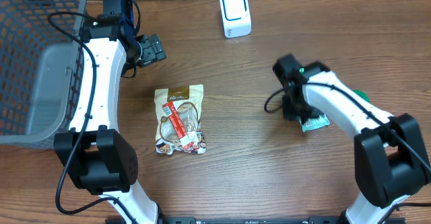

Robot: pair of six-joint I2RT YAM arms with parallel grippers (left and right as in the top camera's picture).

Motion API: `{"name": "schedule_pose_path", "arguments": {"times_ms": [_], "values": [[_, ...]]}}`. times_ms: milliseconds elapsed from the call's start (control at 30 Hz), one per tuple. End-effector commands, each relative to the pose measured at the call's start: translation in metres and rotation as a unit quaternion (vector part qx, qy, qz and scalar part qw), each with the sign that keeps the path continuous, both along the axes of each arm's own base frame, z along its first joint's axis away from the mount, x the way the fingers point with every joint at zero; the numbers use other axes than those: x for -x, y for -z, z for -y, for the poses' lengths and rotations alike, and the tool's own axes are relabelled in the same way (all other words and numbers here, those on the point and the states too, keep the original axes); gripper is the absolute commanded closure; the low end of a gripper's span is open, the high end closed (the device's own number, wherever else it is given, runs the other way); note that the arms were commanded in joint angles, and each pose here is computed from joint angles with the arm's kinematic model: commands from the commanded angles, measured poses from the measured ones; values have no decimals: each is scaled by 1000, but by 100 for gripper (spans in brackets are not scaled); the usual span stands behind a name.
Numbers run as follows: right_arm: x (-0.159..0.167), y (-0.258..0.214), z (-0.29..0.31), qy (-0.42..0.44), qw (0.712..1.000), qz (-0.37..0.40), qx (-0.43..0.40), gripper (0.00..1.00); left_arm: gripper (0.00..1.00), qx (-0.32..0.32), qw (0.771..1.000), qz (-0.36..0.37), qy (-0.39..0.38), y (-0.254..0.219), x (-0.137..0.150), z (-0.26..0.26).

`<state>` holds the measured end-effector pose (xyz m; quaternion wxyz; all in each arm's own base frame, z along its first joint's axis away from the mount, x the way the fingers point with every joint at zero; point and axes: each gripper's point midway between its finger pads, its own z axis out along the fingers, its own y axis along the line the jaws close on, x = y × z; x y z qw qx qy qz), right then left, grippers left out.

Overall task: Scan the item barcode
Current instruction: 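Release the wet-wipe pack and move the right gripper to the snack bag, then lower the right gripper and grasp the red stick snack on the bag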

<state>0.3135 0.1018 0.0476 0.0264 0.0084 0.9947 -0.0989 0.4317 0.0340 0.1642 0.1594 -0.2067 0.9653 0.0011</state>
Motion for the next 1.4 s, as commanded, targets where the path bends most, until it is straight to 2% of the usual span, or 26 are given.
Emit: {"name": "schedule_pose_path", "arguments": {"times_ms": [0,67,167,267,633,800,967,1200,1367], "values": [[-23,-37,-52,-13,992,22,-126,59,0,-9,1000,15,11,-12,-2,1],[-27,-52,-85,-23,977,17,-212,58,0,-9,1000,15,11,-12,-2,1],[-27,-71,-137,-73,939,15,-337,57,1,-9,1000,15,11,-12,-2,1],[-26,-79,-173,-120,916,34,-381,56,0,-9,1000,15,11,-12,-2,1],[31,-73,-263,-273,910,102,-295,57,0,-9,1000,15,11,-12,-2,1],[63,-76,-298,-322,892,116,-295,57,0,-9,1000,15,11,-12,-2,1],[81,-66,-322,-350,880,115,-300,58,0,-9,1000,15,11,-12,-2,1],[68,-24,-327,-347,894,128,-254,58,0,-9,1000,15,11,-12,-2,1],[60,-15,-321,-339,901,133,-235,58,0,-9,1000,15,11,-12,-2,1]]}}
